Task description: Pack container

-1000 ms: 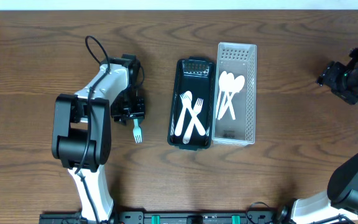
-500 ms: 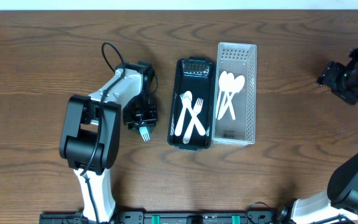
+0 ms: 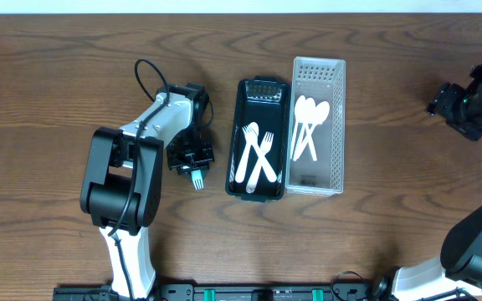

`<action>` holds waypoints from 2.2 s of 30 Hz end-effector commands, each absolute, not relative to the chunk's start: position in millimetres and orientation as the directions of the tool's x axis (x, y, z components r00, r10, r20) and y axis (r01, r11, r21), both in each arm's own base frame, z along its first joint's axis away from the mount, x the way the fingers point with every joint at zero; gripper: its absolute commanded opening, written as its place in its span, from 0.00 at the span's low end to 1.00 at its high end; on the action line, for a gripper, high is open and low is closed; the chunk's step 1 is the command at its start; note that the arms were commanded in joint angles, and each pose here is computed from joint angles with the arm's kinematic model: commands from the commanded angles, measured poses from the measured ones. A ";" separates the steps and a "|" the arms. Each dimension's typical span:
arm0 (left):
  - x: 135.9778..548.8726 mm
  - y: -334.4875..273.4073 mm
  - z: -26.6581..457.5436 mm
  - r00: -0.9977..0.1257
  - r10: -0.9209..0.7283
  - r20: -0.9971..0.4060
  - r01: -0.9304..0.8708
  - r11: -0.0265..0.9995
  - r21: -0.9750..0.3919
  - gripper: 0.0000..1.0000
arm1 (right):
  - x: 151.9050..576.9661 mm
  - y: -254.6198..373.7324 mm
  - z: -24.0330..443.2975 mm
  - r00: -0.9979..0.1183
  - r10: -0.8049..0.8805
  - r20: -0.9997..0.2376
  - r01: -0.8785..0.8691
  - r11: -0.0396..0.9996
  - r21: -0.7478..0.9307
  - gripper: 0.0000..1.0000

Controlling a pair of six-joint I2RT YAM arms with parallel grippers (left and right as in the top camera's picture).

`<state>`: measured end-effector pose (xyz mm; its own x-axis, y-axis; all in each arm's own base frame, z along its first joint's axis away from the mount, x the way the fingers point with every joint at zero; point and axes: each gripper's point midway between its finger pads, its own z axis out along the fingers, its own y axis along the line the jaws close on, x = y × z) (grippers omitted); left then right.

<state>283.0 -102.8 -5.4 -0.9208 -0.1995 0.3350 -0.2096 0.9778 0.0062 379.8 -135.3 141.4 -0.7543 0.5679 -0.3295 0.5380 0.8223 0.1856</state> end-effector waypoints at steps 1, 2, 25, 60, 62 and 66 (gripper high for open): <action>280.7 -96.4 -16.2 -0.909 -0.230 0.347 -0.225 0.973 0.057 0.10 | 378.9 -138.3 137.9 -0.755 0.572 -0.321 0.542 0.819 0.187 0.74; 282.5 -97.0 -12.7 -0.910 -0.229 0.344 -0.224 0.973 0.055 0.09 | 379.1 -138.4 138.0 -0.754 0.572 -0.322 0.542 0.819 0.187 0.74; 336.3 -236.2 171.7 -0.869 0.341 -0.358 0.421 0.891 -0.174 0.06 | 379.3 -138.4 138.0 -0.754 0.573 -0.323 0.542 0.819 0.188 0.75; 366.4 -107.4 270.7 -0.850 0.023 -0.526 0.145 0.971 -0.192 0.62 | 421.7 16.0 62.0 -0.919 0.317 -0.233 0.192 0.878 0.438 0.01; 363.7 -94.5 269.4 -0.860 -0.002 -0.510 0.111 0.975 -0.190 0.62 | 426.0 34.1 56.5 -0.930 0.284 -0.233 0.150 0.872 0.467 0.01; 358.0 -77.7 265.2 -0.877 -0.023 -0.479 0.073 0.981 -0.181 0.62 | 436.1 68.9 51.8 -0.940 0.210 -0.268 0.047 0.859 0.510 0.01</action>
